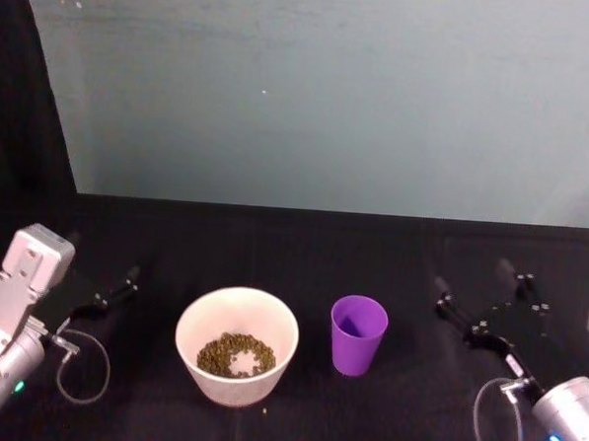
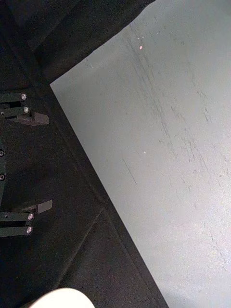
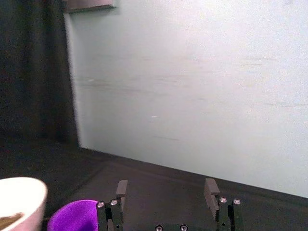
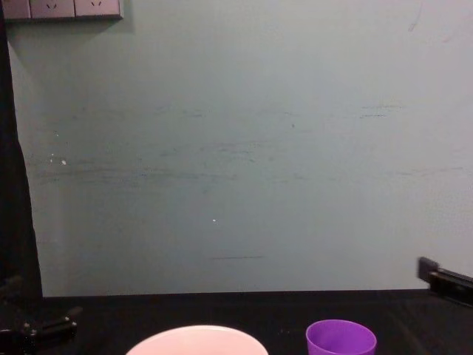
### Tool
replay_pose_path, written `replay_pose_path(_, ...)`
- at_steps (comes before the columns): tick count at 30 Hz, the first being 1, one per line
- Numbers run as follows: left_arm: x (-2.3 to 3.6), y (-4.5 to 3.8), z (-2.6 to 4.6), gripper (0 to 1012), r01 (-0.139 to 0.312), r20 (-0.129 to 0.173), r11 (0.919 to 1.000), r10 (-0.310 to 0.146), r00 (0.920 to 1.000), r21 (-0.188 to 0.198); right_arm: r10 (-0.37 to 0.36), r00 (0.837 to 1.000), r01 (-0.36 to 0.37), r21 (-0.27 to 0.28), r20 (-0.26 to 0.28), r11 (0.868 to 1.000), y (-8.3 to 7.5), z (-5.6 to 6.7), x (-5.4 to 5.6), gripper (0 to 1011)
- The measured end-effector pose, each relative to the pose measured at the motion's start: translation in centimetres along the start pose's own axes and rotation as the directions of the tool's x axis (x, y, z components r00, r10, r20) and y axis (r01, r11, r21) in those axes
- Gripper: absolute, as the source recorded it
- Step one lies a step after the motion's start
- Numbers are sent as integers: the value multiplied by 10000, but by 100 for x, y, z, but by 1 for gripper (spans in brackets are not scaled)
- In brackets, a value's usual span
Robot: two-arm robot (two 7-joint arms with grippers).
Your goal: Pick up the cup and pour the mung beans from the cup into the bowl.
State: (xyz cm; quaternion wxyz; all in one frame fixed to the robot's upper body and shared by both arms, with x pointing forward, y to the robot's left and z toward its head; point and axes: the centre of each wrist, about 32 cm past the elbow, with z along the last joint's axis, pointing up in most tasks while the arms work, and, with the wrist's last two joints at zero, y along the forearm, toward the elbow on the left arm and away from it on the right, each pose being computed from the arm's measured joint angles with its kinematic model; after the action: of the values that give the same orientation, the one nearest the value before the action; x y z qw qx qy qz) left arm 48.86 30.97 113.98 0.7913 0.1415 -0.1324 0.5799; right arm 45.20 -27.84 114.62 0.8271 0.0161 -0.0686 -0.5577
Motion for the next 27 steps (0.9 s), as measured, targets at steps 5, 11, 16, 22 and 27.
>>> replay_pose_path(5,0,0,0,1003,0,0,10000,0,10000,0,-1045,9940,1047,-40,315,9945,-91,-105,18,1003)
replay_pose_path(11,0,0,0,1003,0,0,10000,0,10000,-1,-1484,9872,1496,-160,590,9886,-109,-171,29,1003)
replay_pose_path(16,0,0,0,1003,1,0,10000,-1,10000,0,-1479,9872,1498,-282,591,9883,-104,-223,50,1003)
replay_pose_path(22,0,0,0,1003,1,-1,10000,-1,10000,-1,-1458,9875,1476,-275,593,9887,-102,-223,51,1003)
replay_pose_path(27,0,0,0,1003,1,-1,10000,-1,10000,-1,-1464,9874,1481,-261,602,9886,-102,-219,49,1003)
